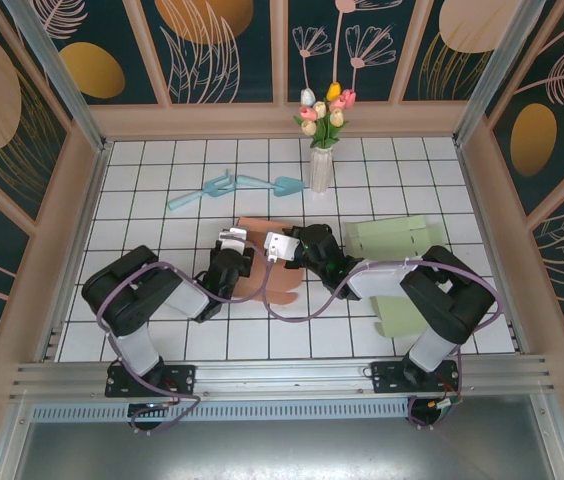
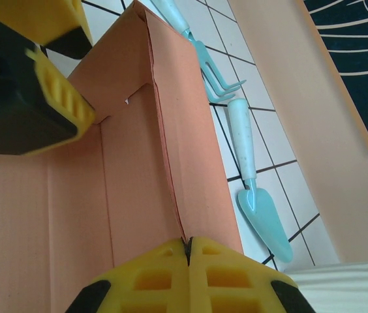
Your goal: Fold the paper box
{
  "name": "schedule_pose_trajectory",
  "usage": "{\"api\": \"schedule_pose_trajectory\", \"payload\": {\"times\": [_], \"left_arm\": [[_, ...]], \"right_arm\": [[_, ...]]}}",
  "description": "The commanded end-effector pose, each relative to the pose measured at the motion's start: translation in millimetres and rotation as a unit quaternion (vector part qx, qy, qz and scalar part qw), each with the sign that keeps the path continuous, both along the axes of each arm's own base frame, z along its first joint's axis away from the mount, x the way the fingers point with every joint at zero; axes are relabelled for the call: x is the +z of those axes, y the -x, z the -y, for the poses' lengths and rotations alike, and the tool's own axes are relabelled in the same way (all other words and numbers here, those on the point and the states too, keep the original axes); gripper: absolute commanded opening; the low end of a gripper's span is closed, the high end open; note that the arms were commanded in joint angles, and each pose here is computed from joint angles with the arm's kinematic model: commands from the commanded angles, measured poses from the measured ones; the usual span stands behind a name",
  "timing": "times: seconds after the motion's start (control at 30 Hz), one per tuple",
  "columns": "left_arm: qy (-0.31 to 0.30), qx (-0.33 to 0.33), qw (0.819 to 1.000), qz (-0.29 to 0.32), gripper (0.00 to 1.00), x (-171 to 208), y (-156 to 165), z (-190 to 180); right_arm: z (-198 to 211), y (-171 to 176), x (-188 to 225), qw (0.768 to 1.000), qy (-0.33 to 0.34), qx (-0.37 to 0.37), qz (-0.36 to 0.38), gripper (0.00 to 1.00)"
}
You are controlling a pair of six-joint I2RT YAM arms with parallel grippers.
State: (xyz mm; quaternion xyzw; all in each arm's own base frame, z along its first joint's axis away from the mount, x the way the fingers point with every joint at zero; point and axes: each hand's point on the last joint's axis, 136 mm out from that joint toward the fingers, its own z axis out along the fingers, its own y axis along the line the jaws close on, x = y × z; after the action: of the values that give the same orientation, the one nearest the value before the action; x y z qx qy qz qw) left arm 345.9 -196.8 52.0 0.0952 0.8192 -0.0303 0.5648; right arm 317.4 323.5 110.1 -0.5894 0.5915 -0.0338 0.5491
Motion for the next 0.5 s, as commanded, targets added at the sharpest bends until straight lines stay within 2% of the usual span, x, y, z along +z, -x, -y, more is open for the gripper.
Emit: {"api": "schedule_pose_trajectory", "payload": {"times": [0.0,0.07,0.2,0.23,0.47], "left_arm": [[0.002,0.028,0.999,0.047,0.44,20.1,-13.1,-4.6],[0.004,0.032,0.998,0.054,0.34,23.5,-14.5,-5.2],[0.027,-0.003,0.998,0.049,0.04,25.4,-10.8,7.6],[0.036,-0.008,0.998,0.046,0.0,24.9,-8.7,9.1],[0.047,0.01,0.999,0.018,0.0,6.3,3.0,1.8]], "right_arm": [[6.0,33.0,-59.7,0.992,0.056,0.031,-0.106,0.0],[5.5,32.6,-59.0,0.992,0.055,0.03,-0.107,0.0],[1.3,28.8,-52.7,0.993,0.036,0.022,-0.11,0.0],[0.6,26.0,-48.6,0.994,0.025,0.015,-0.106,0.0],[0.5,21.9,-19.2,0.994,-0.028,-0.013,-0.109,0.25]]}}
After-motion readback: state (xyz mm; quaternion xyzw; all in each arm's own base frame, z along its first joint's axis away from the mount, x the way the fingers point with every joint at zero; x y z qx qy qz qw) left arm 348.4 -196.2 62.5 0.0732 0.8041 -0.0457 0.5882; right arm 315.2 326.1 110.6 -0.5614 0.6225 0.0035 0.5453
